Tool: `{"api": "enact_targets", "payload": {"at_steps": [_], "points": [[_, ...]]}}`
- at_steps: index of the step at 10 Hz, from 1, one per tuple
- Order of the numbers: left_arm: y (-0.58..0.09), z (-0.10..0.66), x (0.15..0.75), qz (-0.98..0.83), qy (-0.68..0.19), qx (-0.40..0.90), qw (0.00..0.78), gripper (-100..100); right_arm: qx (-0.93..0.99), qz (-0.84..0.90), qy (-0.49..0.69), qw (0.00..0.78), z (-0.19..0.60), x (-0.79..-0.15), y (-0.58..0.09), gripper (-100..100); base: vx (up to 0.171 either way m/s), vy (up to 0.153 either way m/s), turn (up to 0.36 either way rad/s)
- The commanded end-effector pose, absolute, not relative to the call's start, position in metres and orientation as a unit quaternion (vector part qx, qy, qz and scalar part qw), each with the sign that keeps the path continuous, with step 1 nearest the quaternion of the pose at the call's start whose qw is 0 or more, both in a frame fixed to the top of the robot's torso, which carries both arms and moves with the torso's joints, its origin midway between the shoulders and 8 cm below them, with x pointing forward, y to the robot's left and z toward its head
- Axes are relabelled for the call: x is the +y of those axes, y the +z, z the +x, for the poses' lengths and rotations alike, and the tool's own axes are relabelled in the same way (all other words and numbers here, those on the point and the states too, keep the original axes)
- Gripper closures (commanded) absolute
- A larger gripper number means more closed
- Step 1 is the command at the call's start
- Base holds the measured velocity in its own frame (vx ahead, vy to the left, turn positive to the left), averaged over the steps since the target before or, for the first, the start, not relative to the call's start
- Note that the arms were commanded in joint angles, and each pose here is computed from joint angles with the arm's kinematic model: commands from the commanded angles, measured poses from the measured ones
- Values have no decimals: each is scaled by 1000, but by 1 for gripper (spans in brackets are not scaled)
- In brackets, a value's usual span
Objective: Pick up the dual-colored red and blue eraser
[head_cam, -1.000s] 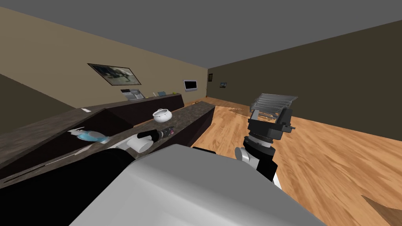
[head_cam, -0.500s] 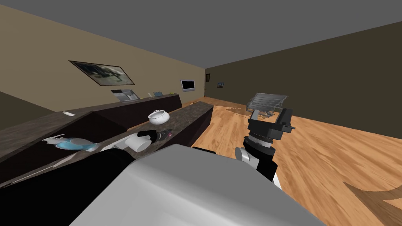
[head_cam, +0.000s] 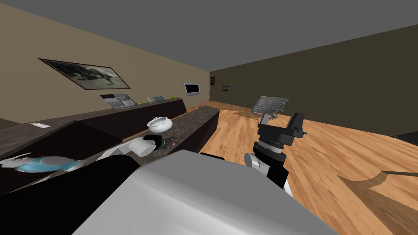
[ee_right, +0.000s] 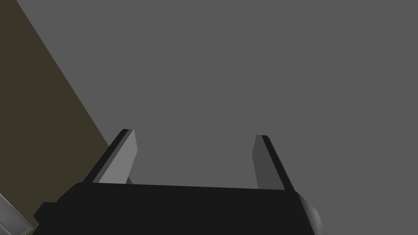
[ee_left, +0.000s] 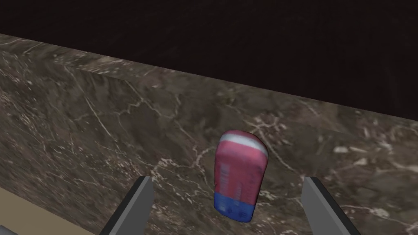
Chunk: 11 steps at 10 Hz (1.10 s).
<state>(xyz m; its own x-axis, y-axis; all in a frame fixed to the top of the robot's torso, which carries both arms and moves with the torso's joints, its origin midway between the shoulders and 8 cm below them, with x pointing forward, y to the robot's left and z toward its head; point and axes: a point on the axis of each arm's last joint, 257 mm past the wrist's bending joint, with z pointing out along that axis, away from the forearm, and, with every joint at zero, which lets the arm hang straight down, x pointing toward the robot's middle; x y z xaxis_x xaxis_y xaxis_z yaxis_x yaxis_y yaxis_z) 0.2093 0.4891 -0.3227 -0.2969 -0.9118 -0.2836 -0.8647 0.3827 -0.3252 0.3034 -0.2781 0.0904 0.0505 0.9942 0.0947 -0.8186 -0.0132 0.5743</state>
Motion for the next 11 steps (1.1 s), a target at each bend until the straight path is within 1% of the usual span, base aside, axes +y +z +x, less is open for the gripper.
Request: {"api": "enact_targets", "payload": {"at_steps": [1,6,7,8,9,11], "points": [[-325,196,498,-552,-30,811,191,-100,175,250,666,680,303,-278,90,0,37,20,-154],[-328,172,511,-550,11,821,151,-100,176,250,666,680,303,-278,90,0,22,15,-73],[-327,175,511,-551,5,820,157,-100,175,250,666,680,303,-278,90,0,8,6,-14],[-327,175,511,-550,7,820,155,0,175,250,666,680,303,-278,90,0,0,0,0],[-330,171,514,-546,3,824,152,-100,175,250,666,680,303,-278,90,0,65,-10,180],[-333,168,518,-542,-1,827,150,-100,175,250,666,680,303,-278,90,0,101,-34,133]]}}
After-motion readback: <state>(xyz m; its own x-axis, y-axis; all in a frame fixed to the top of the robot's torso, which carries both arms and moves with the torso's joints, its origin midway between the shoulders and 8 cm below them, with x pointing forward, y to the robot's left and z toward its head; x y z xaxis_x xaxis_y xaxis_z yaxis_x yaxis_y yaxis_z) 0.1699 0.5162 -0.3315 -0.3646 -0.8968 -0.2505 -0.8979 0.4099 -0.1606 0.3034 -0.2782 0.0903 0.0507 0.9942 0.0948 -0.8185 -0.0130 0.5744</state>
